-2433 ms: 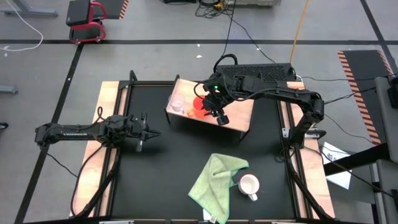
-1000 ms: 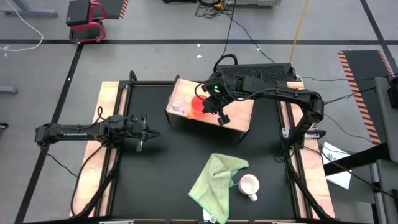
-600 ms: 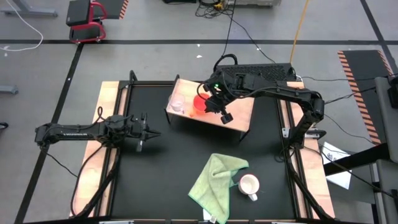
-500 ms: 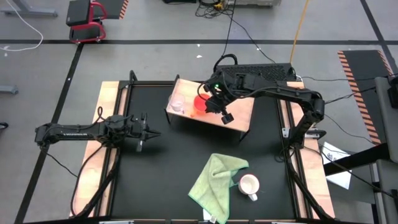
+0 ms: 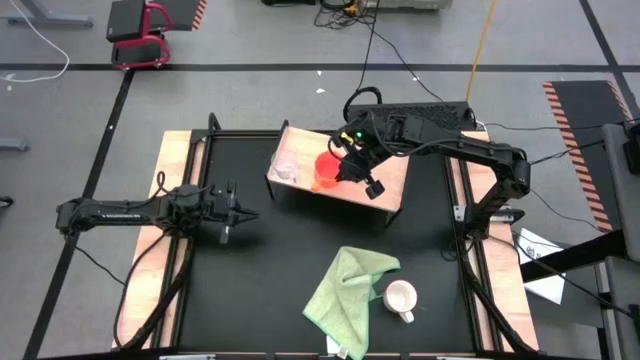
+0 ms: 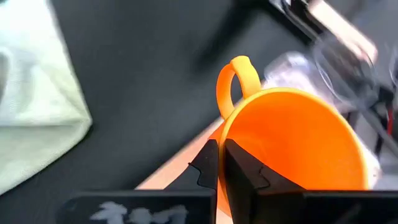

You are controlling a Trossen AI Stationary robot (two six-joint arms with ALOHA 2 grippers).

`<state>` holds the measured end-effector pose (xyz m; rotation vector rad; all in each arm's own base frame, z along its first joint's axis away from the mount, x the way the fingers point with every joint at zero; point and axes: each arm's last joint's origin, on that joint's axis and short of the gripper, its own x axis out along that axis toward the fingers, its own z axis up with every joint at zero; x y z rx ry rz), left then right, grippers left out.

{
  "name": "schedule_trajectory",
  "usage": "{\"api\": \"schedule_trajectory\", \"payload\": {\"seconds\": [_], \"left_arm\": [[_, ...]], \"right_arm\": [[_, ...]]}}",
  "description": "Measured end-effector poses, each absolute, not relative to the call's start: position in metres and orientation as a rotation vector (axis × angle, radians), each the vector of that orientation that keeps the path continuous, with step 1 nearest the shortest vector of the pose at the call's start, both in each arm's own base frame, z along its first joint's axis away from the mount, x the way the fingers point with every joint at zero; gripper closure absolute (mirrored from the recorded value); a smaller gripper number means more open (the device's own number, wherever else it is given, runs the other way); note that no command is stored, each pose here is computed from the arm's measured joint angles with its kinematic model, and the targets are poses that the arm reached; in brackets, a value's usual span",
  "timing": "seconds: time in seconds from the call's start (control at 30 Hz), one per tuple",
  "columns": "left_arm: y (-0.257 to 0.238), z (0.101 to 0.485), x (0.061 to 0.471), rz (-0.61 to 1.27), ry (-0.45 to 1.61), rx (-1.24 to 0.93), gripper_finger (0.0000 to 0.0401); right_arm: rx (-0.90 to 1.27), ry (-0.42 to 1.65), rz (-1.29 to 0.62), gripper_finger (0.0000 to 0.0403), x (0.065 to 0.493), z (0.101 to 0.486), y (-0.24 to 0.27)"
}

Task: Stack small to large cups/mugs on shelf
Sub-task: Adjust the orange mug to the middle bottom part of the shelf

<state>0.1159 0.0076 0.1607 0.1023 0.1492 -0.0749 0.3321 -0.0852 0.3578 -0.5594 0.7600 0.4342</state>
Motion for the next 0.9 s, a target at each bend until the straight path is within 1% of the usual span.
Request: {"api": "schedule_trajectory", "payload": {"seconds": [0.1,0.53,0.9], "left_arm": [[0.008,0.161,0.116,-0.075,0.149,0.099,0.0370],[0.008,0.161,0.116,-0.075,0.149,0.102,0.0370],[0.008,0.161,0.116,-0.075,0.150,0.104,0.0370]], "right_arm": [[-0.620,0.744,0.499,0.0400,0.331,0.357,-0.082],[-0.720,0.733,0.553,0.0402,0.332,0.354,-0.083],[-0.713,0.724,0.573,0.0402,0.339,0.345,-0.090]]}}
